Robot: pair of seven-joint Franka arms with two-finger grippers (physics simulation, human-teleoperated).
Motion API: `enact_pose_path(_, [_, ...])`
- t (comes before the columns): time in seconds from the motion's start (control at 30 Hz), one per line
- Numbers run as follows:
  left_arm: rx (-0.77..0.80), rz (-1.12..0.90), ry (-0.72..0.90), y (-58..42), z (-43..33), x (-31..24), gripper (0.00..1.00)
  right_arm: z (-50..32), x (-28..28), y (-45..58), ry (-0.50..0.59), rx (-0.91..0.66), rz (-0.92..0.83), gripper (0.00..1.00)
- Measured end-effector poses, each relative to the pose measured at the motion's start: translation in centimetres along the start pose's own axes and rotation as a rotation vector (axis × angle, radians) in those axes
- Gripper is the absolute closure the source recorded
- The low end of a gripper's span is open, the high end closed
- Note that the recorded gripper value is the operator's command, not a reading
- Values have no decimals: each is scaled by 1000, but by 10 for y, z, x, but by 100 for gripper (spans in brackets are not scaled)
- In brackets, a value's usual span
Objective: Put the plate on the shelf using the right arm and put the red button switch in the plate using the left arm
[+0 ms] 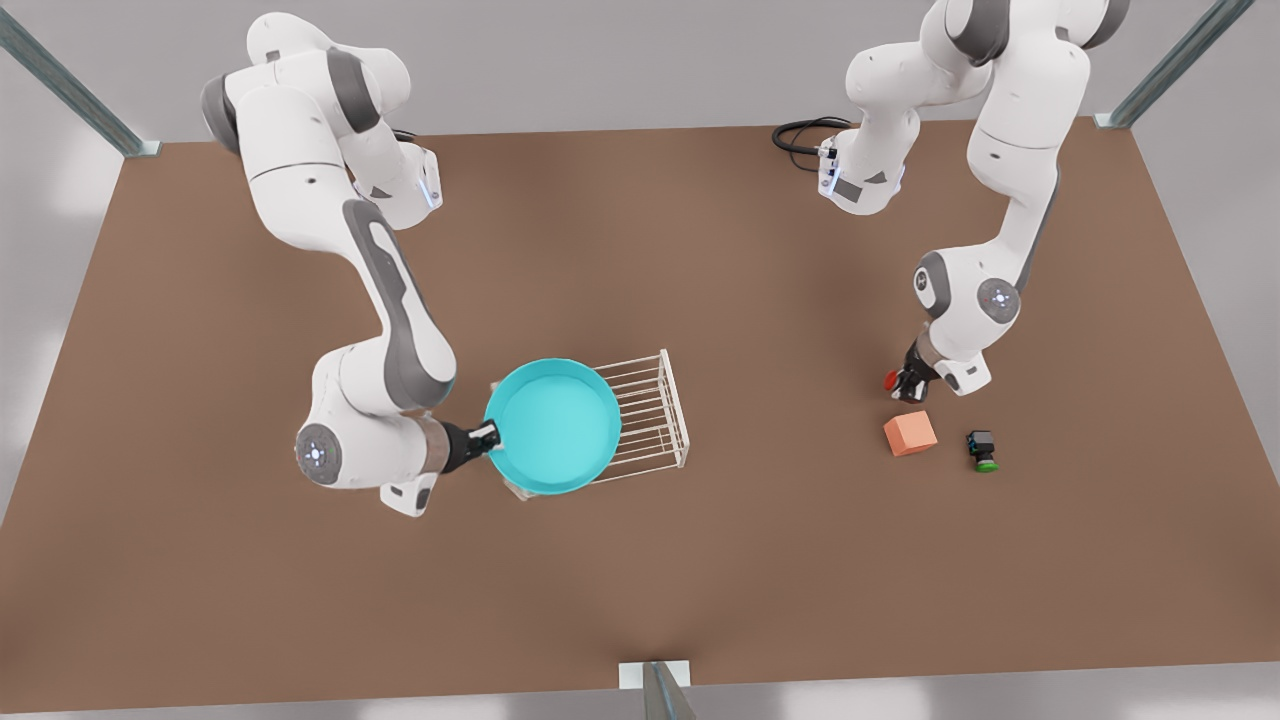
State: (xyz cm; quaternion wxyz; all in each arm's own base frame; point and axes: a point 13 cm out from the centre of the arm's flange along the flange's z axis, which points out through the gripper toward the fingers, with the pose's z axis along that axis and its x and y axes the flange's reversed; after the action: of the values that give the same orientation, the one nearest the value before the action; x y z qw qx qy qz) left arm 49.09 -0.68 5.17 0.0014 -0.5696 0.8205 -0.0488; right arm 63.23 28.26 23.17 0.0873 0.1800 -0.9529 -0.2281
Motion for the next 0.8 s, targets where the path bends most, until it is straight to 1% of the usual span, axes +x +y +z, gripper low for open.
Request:
enact_pose_path(0.2, [40, 2, -16, -22, -43, -15, 54, 24, 16, 22, 14, -43, 72, 74])
enact_pose_path(0.3, [65, 31, -33, -43, -90, -21, 54, 35, 17, 30, 12, -45, 91, 74])
enact_pose_path(0.37, [91, 65, -56, -70, -140, -29, 54, 37, 16, 36, 1, -45, 99, 0])
enact_pose_path(0.4, [99, 80, -62, -85, -163, -30, 54, 24, 15, 42, -21, -46, 98, 0])
enact_pose_path(0.47, [94, 120, -56, -106, -190, -15, 54, -48, 15, 58, -116, -41, 85, 0])
enact_pose_path(0.53, [75, 180, -38, -117, -202, 27, 54, -169, 26, 58, -270, -16, 87, 0])
enact_pose_path(0.57, [74, 219, -32, -126, -213, 57, 54, -231, 36, 31, -343, 36, 114, 0])
enact_pose_path(0.6, [80, 260, -26, -138, -230, 90, 54, -268, 51, -20, -368, 111, 168, 0])
enact_pose_path(0.63, [83, 300, -17, -149, -244, 127, 54, -285, 70, -81, -356, 190, 236, 0])
enact_pose_path(0.7, [86, 383, 11, -163, -266, 211, 54, -288, 101, -179, -289, 301, 336, 0])
enact_pose_path(0.73, [78, 436, 34, -167, -269, 262, 54, -276, 109, -194, -241, 335, 341, 0])
enact_pose_path(0.8, [53, 576, 89, -162, -262, 386, 54, -224, 118, -185, -121, 373, 302, 0])
